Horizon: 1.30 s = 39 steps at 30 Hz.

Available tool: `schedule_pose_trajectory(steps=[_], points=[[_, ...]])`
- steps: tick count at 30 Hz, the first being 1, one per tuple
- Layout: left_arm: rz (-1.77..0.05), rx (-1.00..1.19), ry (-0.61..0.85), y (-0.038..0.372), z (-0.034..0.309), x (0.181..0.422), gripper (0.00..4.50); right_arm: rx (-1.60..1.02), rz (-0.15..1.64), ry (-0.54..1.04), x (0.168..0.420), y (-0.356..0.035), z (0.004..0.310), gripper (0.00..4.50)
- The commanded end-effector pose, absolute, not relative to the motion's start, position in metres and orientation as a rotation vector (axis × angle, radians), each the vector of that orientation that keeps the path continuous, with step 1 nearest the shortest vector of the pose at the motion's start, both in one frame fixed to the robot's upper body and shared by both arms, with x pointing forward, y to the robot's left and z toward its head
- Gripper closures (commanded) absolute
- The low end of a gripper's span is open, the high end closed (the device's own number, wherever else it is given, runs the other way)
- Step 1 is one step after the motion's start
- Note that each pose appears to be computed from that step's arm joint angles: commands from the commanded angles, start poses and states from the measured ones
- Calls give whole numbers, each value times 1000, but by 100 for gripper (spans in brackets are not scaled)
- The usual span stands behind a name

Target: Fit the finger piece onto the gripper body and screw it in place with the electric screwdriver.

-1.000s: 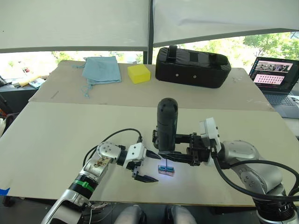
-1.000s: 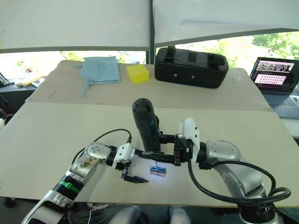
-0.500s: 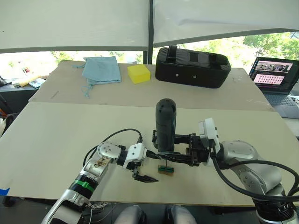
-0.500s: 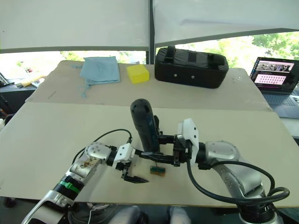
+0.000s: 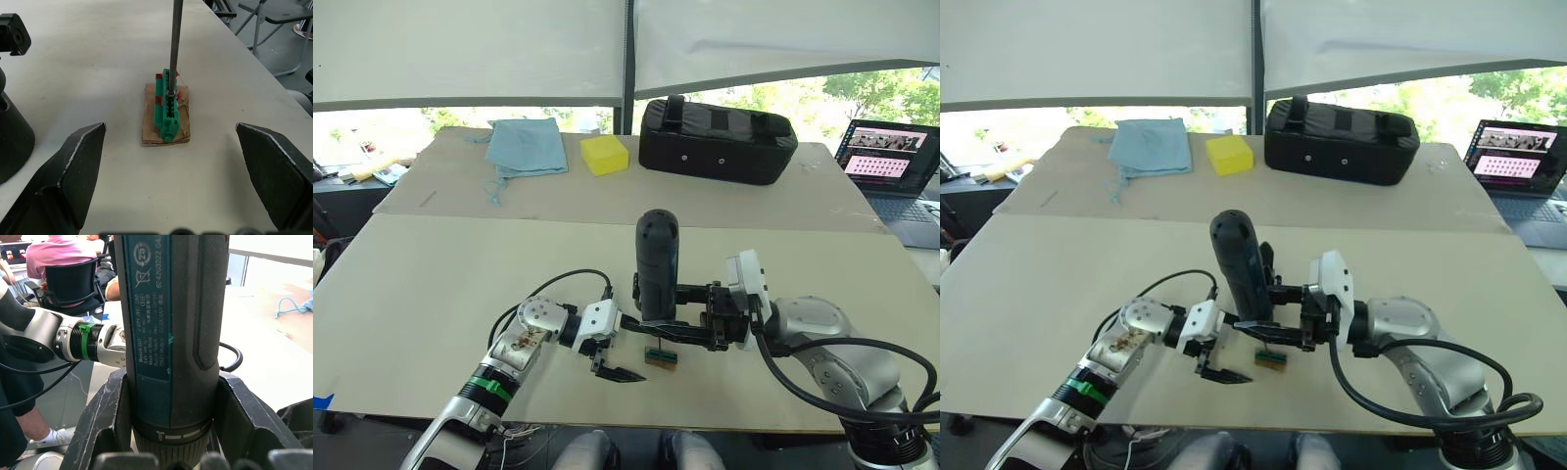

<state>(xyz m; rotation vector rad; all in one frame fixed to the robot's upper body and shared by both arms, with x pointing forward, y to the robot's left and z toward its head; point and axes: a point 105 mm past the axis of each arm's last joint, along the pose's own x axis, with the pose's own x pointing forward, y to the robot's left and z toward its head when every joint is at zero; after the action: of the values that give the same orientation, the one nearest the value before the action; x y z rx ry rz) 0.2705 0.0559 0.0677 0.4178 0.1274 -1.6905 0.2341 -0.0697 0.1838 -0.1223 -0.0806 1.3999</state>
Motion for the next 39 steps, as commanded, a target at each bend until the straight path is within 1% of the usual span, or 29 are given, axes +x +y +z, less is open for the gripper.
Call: schedule_pose_trajectory(steps=[1, 6, 11, 16, 20, 24, 27, 30, 36, 39], points=[[-1697, 431, 71, 51, 79, 272, 0, -139, 1425, -148, 227, -67, 195, 258], [-1684, 420, 70, 50, 79, 273, 0, -153, 1421, -166, 226, -70, 199, 258], [-1622, 384, 68, 57, 83, 275, 0, -121, 1416, -210, 221, -70, 216, 258], [-1554, 357, 77, 69, 86, 274, 0, -101, 1402, -226, 218, -73, 227, 258], [-1415, 298, 91, 91, 93, 277, 0, -101, 1375, -245, 220, -77, 240, 258], [-1226, 214, 103, 96, 96, 293, 0, -116, 1351, -234, 220, -81, 242, 258], [-1111, 165, 105, 89, 95, 308, 0, -124, 1339, -221, 221, -82, 241, 258], [-1036, 130, 117, 80, 89, 321, 0, -125, 1325, -205, 223, -84, 238, 258], [-1034, 122, 120, 47, 77, 330, 0, -118, 1298, -182, 226, -86, 232, 258], [-1037, 122, 116, 36, 76, 336, 0, -117, 1294, -176, 226, -86, 230, 258]])
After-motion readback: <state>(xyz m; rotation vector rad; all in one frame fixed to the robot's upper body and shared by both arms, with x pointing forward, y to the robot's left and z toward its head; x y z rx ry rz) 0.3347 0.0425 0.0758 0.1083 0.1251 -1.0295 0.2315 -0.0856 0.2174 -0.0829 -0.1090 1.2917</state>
